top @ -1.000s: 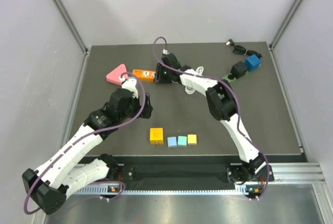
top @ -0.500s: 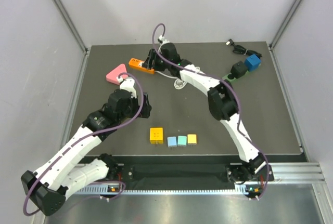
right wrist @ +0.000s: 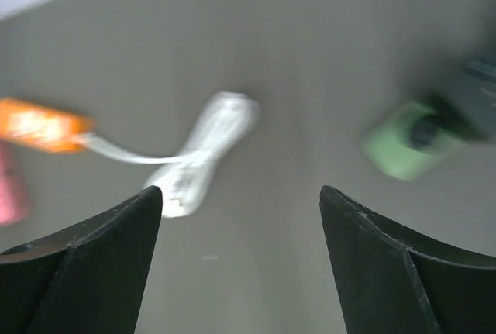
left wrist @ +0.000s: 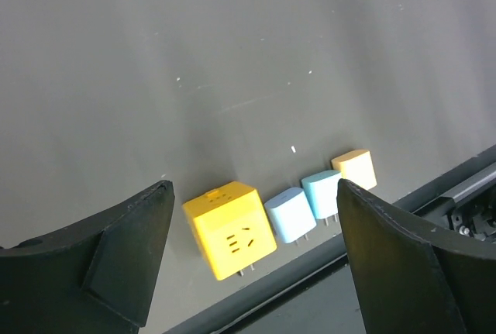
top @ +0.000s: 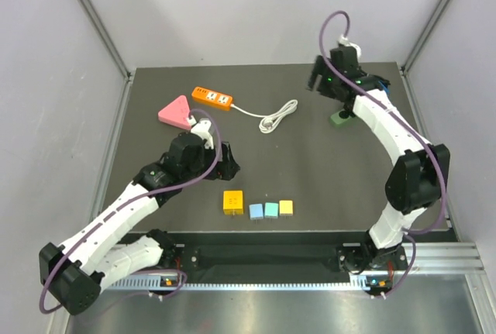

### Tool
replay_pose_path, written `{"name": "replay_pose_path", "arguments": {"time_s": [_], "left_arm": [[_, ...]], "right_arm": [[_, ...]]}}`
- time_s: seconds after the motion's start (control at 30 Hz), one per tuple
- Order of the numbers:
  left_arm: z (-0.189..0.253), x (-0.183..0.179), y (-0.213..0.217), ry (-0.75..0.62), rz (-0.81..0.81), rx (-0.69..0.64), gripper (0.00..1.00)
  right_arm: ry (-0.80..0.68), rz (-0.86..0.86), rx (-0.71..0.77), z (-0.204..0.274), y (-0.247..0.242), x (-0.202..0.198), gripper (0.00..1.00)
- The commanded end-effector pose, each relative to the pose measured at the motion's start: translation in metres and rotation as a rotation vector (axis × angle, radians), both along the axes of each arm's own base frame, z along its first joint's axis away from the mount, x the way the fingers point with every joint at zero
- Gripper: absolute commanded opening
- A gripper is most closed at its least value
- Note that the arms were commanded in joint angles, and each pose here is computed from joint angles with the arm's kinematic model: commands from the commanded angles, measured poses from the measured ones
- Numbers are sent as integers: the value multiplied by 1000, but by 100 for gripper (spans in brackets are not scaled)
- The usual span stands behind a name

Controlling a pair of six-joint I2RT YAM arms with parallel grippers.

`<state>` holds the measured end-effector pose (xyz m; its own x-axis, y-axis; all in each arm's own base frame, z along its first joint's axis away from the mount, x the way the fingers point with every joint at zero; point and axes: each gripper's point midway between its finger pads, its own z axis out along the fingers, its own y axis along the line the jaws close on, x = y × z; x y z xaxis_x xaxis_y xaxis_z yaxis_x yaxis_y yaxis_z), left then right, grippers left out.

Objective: Pull the plug off the socket

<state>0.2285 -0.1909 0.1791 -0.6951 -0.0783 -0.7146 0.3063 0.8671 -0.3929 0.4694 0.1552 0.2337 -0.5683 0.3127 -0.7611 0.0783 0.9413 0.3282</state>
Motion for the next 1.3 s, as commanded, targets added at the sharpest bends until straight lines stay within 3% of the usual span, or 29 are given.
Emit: {"name": "replay_pose_path", "arguments": {"time_s": [0.0,0.23,0.53,0.9,1.27], "left_arm": [[16,7,-19,-29,-37,-86,89],[16,2,-34,3,-81,-124,87],[14,-7,-25,7,-63,-119,86],[18,-13,-19,1,-63,-102,86],[13,-14,-24,16,-97,-106,84]], "right_arm": [[216,-173,-157,-62,-72,-26,83],[310,-342,-208,-116,-107,-35,84],[233,-509,-148,-142,-112,-11,82],[175,-516,-193,-149,-99,38,77],[248,-556,-228,-178,-103,31,77]]}}
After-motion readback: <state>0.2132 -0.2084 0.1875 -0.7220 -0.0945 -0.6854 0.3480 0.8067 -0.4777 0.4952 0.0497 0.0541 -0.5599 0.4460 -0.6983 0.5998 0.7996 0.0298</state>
